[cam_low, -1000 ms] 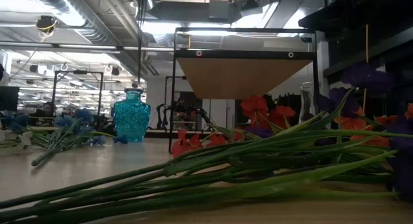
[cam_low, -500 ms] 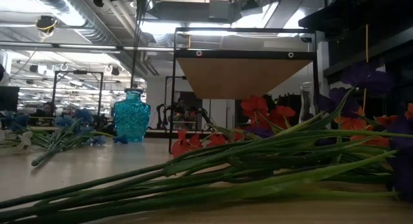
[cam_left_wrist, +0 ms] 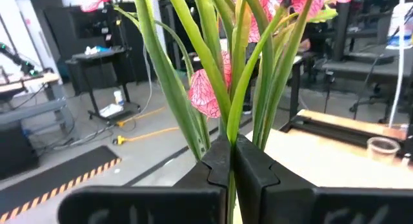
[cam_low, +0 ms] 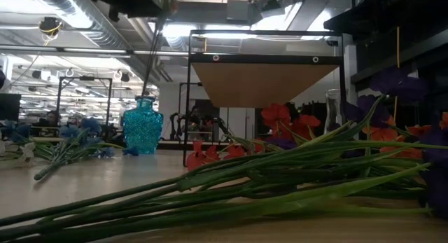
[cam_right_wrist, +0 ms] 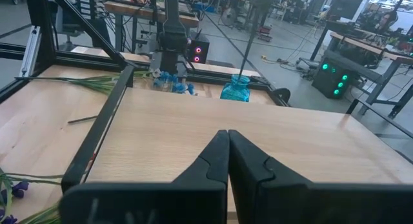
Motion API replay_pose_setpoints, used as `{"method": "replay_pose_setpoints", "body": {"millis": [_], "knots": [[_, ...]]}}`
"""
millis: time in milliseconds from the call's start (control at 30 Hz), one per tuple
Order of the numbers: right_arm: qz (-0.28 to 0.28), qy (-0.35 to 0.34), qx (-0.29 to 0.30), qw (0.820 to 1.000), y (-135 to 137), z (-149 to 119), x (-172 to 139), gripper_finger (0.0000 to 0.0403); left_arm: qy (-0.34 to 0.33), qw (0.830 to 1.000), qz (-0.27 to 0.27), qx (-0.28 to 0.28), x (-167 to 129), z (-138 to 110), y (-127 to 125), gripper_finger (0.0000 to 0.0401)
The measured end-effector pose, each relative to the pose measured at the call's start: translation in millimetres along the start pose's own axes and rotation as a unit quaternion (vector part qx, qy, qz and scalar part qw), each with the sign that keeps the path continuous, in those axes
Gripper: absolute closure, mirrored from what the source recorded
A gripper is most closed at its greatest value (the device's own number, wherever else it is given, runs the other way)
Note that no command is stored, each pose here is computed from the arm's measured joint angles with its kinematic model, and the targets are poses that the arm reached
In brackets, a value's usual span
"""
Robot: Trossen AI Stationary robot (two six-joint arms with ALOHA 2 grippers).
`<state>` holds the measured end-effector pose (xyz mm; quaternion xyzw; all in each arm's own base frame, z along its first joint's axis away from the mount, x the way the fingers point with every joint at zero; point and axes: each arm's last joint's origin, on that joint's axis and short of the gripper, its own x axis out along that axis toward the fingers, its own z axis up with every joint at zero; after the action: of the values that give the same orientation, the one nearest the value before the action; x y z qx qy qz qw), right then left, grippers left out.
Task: Pick and place flowers into a vace then onto a shelf
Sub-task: Put the pink flowers into the blue vase
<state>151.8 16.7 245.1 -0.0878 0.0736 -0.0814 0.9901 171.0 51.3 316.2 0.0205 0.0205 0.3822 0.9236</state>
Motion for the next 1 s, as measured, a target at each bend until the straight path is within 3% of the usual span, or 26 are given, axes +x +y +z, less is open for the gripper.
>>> {"method": "replay_pose_setpoints", "body": {"millis": [300, 733, 1000], "knots": [[0.0, 0.0, -0.002, 1.0, 0, 0, 0, 0.0395, 0.043, 0.998, 0.052, 0.002, 20, -16, -7, 0.0397], [0.001, 0.004, -0.013, 1.0, 0, -1, 0, 0.0395, 0.038, 0.997, 0.06, -0.008, 28, -20, -13, 0.0397], [0.001, 0.01, -0.014, 1.0, 0, -2, 0, 0.0395, -0.063, 0.997, 0.04, -0.032, 13, -55, -8, 0.0397]]}}
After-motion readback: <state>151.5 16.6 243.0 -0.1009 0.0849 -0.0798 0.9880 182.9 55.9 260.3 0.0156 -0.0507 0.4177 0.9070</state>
